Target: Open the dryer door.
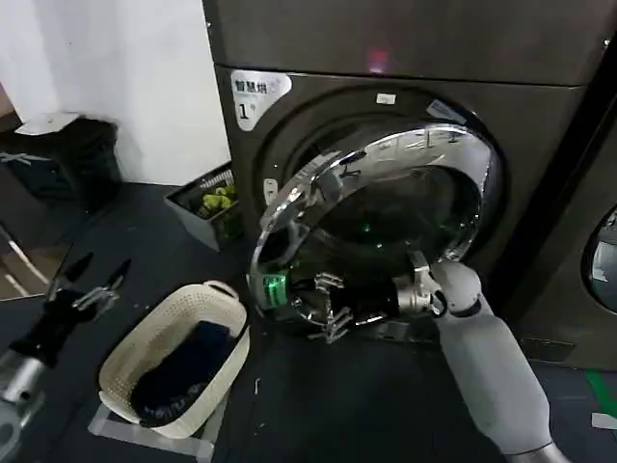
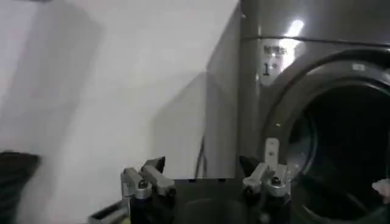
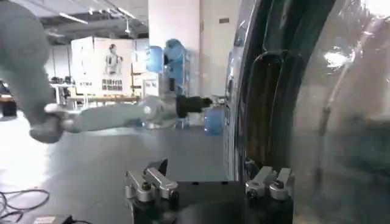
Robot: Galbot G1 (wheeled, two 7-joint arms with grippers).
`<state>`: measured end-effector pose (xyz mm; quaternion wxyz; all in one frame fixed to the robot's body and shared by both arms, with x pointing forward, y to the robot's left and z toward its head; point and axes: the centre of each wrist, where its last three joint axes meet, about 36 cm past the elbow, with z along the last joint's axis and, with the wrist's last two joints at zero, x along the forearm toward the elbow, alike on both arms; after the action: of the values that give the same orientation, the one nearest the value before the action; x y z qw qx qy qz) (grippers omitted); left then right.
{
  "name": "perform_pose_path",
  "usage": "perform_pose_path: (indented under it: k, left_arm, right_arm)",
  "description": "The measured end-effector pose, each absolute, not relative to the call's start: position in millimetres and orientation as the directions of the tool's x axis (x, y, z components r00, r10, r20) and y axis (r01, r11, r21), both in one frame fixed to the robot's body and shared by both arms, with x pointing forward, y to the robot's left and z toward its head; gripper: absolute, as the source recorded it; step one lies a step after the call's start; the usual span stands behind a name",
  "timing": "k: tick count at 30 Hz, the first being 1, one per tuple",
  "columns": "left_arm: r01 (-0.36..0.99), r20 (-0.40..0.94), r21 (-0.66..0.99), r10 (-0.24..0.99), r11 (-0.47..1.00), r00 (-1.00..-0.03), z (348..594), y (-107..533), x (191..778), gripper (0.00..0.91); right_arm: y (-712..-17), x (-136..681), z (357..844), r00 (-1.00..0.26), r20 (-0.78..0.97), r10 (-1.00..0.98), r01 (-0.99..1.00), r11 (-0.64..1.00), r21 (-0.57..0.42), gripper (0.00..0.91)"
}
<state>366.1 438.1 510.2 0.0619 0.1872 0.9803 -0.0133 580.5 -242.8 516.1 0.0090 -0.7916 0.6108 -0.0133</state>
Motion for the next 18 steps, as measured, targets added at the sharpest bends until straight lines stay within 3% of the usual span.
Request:
perform_pose_path:
  k: [8,18]
  left_arm:
    - [0.444,-0.093,0.010,0.443,0.896,-0.892,509.5,422.7,384.3,0.907]
    - [0.508,-0.061,0.010,0.507,0.861,-0.860,510.2,409.9,407.5,0.907]
  right_arm:
    - [-254.2,570.4,513.7,0.287,0.024,-0.958,-0.957,-0.288,-0.046,0.907]
    - [-297.2,559.7,504.4,0.212,0.004,-0.977,-0.973,-0.212,-0.097,0.907]
